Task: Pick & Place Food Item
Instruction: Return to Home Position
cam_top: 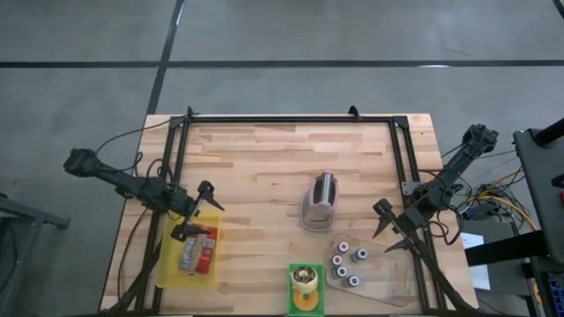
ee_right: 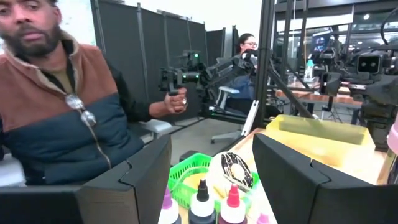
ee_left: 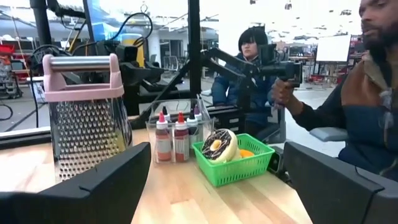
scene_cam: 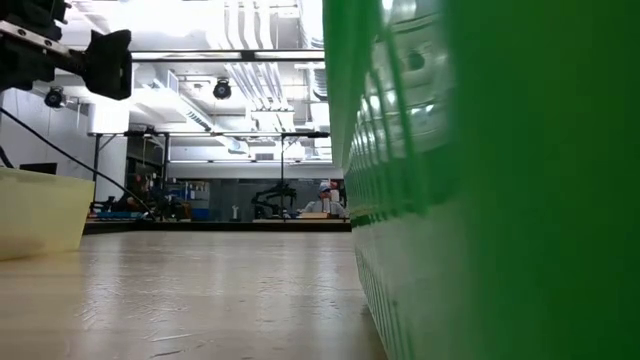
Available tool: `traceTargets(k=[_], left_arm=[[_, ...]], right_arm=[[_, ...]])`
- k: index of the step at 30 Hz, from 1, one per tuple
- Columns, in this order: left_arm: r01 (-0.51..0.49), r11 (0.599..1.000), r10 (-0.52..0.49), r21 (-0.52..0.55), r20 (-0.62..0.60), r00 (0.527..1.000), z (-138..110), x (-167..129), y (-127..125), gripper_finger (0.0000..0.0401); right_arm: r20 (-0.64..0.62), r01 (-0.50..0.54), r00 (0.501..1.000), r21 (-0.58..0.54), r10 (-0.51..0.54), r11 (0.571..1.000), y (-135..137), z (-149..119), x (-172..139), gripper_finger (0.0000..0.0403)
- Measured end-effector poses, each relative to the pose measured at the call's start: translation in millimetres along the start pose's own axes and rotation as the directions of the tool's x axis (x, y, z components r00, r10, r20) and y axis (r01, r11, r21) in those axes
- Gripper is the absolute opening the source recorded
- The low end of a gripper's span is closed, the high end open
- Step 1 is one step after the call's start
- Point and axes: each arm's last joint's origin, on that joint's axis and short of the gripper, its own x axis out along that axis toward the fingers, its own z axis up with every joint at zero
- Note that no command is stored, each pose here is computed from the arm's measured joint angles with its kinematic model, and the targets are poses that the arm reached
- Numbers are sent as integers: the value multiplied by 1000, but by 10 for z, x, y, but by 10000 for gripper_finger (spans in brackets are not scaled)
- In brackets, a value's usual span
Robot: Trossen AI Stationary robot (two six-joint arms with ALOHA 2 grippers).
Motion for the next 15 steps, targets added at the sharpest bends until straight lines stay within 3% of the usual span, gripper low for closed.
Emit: traceTargets(k=[10,15], left_arm=[[59,998,-59,8,-6,998,-7,1,-16,369],[26,1000,-25,15,-10,1000,-12,0,13,369]], right_arm=[[-46,-81,996,-31,80,996,23,-43,-1,221],[-42,17,999,-107,-21,994,-22,-40,2,221]])
